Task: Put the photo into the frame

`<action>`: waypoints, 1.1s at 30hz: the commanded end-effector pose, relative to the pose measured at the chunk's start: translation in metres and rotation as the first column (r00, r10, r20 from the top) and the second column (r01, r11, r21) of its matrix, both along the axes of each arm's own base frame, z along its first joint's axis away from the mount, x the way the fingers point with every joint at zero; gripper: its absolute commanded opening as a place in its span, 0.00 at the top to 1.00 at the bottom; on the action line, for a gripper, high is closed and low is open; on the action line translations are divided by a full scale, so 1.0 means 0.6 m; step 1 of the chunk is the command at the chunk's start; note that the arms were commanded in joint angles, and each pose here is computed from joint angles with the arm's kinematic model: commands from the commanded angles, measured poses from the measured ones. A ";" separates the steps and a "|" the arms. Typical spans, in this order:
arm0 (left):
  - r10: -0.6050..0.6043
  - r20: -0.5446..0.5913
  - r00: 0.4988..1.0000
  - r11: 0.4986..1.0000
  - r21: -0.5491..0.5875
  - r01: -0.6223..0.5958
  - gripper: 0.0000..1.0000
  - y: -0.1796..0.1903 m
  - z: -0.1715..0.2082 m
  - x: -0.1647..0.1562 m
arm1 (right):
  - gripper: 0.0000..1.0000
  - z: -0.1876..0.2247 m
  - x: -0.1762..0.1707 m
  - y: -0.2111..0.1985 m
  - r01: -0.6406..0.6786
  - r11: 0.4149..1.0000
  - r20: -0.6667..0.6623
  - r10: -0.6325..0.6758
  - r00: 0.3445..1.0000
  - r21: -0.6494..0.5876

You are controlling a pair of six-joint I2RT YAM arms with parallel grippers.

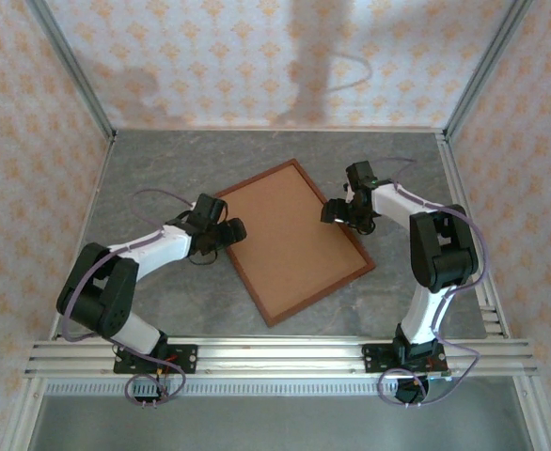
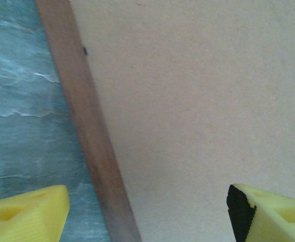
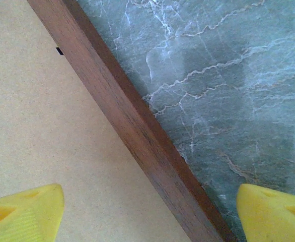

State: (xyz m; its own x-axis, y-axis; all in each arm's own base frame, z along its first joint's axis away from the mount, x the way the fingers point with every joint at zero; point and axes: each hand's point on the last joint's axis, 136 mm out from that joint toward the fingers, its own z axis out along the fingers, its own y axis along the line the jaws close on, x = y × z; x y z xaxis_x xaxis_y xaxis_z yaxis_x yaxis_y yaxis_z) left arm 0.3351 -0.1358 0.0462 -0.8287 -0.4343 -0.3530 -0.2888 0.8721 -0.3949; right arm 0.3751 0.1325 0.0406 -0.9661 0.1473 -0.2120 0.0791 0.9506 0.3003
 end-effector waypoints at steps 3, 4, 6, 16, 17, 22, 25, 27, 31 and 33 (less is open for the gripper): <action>-0.024 -0.002 1.000 0.996 -0.090 0.023 0.21 -0.039 -0.012 0.011 | 0.12 -0.014 -0.011 0.003 -0.004 1.000 -0.029 0.004 1.000 0.020; -0.031 0.000 1.000 0.994 -0.103 0.031 0.22 -0.045 -0.012 0.014 | 0.13 -0.013 -0.016 0.003 -0.005 1.000 -0.033 0.006 0.999 0.024; -0.040 0.009 0.999 0.991 -0.126 0.041 0.23 -0.056 -0.008 0.022 | 0.13 -0.012 -0.024 0.003 -0.007 0.999 -0.037 0.008 0.999 0.031; -0.111 0.065 0.992 0.985 -0.129 0.118 0.40 -0.093 0.018 0.093 | 0.16 0.013 -0.094 0.018 0.029 0.987 -0.054 -0.020 0.998 0.160; -0.118 0.060 0.991 0.985 -0.123 0.125 0.43 -0.096 0.016 0.098 | 0.16 0.017 -0.100 0.019 0.036 0.984 -0.053 -0.028 0.998 0.173; -0.147 0.048 0.988 0.986 -0.066 0.150 0.59 -0.096 0.004 0.121 | 0.18 0.025 -0.139 0.019 0.073 0.977 -0.057 -0.063 0.996 0.202; -0.165 0.033 0.986 0.986 -0.025 0.166 0.67 -0.092 -0.010 0.127 | 0.18 0.026 -0.158 0.010 0.075 0.981 -0.065 -0.064 0.996 0.180; -0.183 0.011 0.983 0.983 0.004 0.182 0.71 -0.088 -0.023 0.128 | 0.19 0.031 -0.162 0.004 0.070 0.985 -0.056 -0.062 0.996 0.161; -0.236 -0.038 0.971 0.969 0.062 0.238 0.77 -0.075 -0.053 0.127 | 0.18 0.048 -0.153 -0.010 0.057 0.993 -0.026 -0.055 0.998 0.108; -0.269 -0.056 0.962 0.959 0.078 0.272 0.80 -0.067 -0.059 0.127 | 0.17 0.060 -0.137 -0.032 0.061 0.998 0.009 -0.061 0.998 0.032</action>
State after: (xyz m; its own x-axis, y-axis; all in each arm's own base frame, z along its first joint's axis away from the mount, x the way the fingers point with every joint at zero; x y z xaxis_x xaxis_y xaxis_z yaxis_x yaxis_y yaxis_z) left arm 0.4211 -0.1742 0.0261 -0.8850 -0.2642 -0.3834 -0.1283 0.9300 -0.3445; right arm 0.2704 0.1151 0.0473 -0.9644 0.2433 -0.1036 0.1937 0.9168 0.3493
